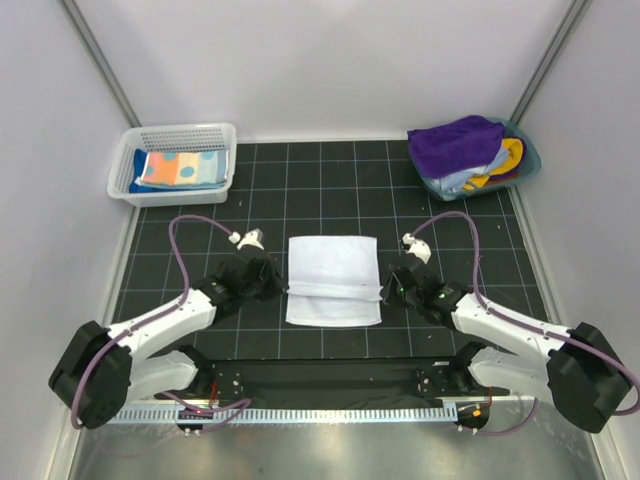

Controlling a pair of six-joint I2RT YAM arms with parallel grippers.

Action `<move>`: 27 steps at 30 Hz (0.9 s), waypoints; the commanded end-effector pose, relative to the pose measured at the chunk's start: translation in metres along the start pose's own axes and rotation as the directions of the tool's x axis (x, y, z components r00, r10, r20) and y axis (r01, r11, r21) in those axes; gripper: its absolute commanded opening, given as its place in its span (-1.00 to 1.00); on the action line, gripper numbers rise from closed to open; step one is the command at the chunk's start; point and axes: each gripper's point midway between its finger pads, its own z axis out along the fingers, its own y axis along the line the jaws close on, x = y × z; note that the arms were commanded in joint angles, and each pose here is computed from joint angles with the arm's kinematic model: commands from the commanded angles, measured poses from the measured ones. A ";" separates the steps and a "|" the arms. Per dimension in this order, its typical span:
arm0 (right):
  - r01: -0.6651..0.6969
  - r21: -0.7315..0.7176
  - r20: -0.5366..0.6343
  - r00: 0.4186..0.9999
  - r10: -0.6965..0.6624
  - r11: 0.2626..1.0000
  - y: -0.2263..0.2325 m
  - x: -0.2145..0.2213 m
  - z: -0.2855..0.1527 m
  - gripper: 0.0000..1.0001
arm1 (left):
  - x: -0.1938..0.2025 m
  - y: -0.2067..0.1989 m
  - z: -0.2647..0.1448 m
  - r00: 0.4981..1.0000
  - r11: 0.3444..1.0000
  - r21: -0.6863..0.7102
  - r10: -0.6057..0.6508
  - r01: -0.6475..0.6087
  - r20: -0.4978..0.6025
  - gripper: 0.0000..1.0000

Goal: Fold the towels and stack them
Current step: Fold the towel

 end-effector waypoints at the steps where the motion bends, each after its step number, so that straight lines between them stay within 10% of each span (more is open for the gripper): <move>1: -0.025 0.024 -0.008 1.000 0.025 0.999 -0.008 0.010 0.008 -0.94 | 0.016 0.015 0.012 0.999 0.999 -0.041 -0.005 0.003 -0.045 -1.00; 15: -0.012 -0.008 0.005 1.000 0.012 1.000 0.000 0.001 -0.004 -0.23 | 0.016 0.010 0.007 0.997 0.998 -0.062 -0.004 -0.001 -0.076 -0.84; 27: -0.012 -0.042 0.048 0.999 0.014 0.999 0.020 -0.027 -0.024 -0.16 | -0.032 -0.027 -0.024 0.998 0.998 -0.031 0.062 -0.062 0.005 -0.54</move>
